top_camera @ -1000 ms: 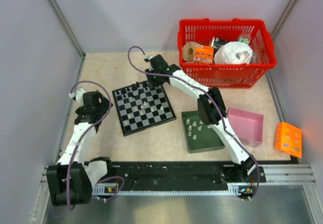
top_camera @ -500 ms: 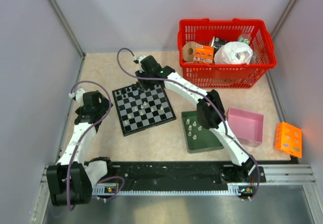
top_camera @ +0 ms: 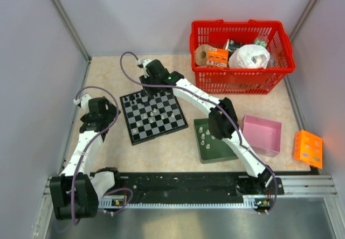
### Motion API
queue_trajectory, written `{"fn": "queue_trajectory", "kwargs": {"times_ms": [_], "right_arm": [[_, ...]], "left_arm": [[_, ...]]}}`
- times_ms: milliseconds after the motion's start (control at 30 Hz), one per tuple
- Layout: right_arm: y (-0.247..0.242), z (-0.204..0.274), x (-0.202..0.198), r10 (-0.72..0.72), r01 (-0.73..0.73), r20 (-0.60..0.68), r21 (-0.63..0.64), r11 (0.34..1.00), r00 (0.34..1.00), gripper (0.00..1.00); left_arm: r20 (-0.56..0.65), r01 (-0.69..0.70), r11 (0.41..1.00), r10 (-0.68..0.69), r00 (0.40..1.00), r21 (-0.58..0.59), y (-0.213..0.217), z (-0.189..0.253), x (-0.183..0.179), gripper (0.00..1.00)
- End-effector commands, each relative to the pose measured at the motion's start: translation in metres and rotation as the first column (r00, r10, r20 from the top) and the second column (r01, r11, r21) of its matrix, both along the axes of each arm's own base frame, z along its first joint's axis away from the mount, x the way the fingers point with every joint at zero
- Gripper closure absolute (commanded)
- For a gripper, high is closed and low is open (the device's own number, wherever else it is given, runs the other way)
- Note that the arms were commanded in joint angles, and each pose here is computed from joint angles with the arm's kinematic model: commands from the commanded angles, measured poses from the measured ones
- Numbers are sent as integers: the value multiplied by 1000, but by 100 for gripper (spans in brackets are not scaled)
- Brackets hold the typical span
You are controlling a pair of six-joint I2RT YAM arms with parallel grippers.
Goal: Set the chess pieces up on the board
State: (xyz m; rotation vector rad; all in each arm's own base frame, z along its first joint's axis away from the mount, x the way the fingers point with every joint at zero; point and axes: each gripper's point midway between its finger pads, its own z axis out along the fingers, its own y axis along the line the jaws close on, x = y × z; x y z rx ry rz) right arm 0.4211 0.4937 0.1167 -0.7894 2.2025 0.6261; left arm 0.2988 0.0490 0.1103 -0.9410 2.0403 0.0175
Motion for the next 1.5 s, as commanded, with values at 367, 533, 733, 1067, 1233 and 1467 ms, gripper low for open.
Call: {"fn": "queue_trajectory", "kwargs": {"times_ms": [367, 533, 733, 1067, 1233, 1467], "right_arm": [[9, -11, 16, -8, 7, 45, 8, 1000, 999, 66], [9, -15, 16, -5, 5, 39, 8, 1000, 999, 66], [11, -19, 14, -2, 2, 29, 7, 1000, 1000, 67], [9, -27, 16, -8, 9, 24, -4, 1000, 1000, 67], [9, -28, 16, -11, 11, 23, -6, 1000, 1000, 68], [9, -30, 16, -10, 11, 20, -5, 1000, 1000, 71]], "left_arm": [[45, -12, 1000, 12, 999, 15, 4, 14, 6, 3], [43, -14, 1000, 14, 999, 14, 4, 13, 5, 3], [43, -14, 1000, 13, 999, 17, 5, 13, 6, 3], [43, -16, 1000, 15, 999, 19, 5, 13, 6, 3], [44, -16, 1000, 15, 999, 17, 5, 13, 6, 3], [41, -17, 1000, 16, 999, 20, 6, 14, 6, 3]]}}
